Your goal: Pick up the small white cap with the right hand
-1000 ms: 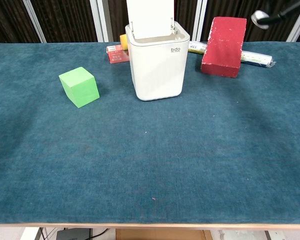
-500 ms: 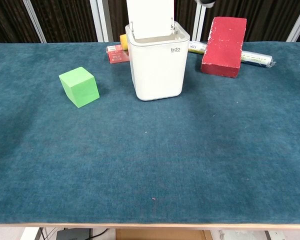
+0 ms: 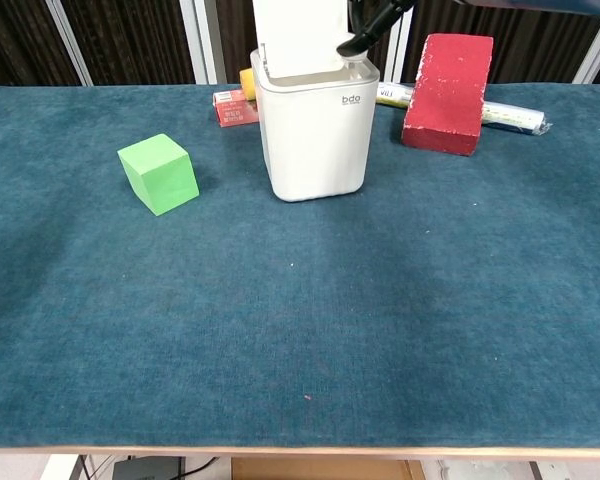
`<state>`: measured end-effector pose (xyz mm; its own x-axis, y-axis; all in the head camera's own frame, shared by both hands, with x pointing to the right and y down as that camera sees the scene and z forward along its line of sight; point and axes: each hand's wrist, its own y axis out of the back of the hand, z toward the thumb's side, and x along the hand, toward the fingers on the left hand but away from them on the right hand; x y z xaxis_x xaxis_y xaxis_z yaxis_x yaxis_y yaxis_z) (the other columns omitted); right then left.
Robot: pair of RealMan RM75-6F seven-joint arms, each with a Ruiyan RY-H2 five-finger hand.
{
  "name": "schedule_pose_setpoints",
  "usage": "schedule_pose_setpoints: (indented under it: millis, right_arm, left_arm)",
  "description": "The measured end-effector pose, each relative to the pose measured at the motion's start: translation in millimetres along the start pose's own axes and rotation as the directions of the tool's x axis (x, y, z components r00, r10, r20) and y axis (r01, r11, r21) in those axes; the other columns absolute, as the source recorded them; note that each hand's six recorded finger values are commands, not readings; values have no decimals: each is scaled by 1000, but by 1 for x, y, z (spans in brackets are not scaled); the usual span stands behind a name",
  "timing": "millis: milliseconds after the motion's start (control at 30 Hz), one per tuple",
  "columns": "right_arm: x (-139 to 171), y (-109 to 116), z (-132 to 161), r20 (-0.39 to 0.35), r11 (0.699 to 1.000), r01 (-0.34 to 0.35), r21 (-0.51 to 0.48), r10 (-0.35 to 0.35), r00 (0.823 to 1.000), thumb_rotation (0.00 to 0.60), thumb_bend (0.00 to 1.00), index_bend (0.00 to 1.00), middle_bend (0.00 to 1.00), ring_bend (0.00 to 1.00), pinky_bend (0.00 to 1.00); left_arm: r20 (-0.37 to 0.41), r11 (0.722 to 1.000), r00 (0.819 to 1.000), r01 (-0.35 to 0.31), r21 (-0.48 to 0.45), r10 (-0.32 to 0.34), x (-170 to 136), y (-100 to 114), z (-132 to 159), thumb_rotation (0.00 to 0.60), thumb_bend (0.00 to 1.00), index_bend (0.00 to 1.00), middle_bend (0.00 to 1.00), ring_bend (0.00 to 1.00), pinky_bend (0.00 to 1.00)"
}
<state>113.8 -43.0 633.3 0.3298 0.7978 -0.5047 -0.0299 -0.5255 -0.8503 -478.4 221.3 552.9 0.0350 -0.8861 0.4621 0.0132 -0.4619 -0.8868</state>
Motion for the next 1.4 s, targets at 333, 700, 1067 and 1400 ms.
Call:
schedule_pose_setpoints:
  millis: [333,700,1067,1400]
  right_arm:
    - [-4,-10,5,33,999,-35,-9,36,999,600,192,279,112,149,251]
    - [-1,-3,0,41,999,-39,-22,40,998,600,189,274,112,150,252]
    - [31,23,-50,103,998,10,-65,-3,995,600,188,275,133,171,259]
    - [132,13,-156,231,999,38,-37,-29,973,600,193,216,137,174,253]
  left_arm:
    - [-1,1000,1000,-4,-3,4,0,2,-2,600,162,169,144,30,12]
    - [-4,1000,1000,-4,1,4,0,1,-2,600,162,169,144,30,12]
    - [-13,1000,1000,-13,1,13,0,3,-4,600,162,170,144,30,12]
    - [-12,1000,1000,-18,0,18,1,2,-1,600,162,134,144,30,12]
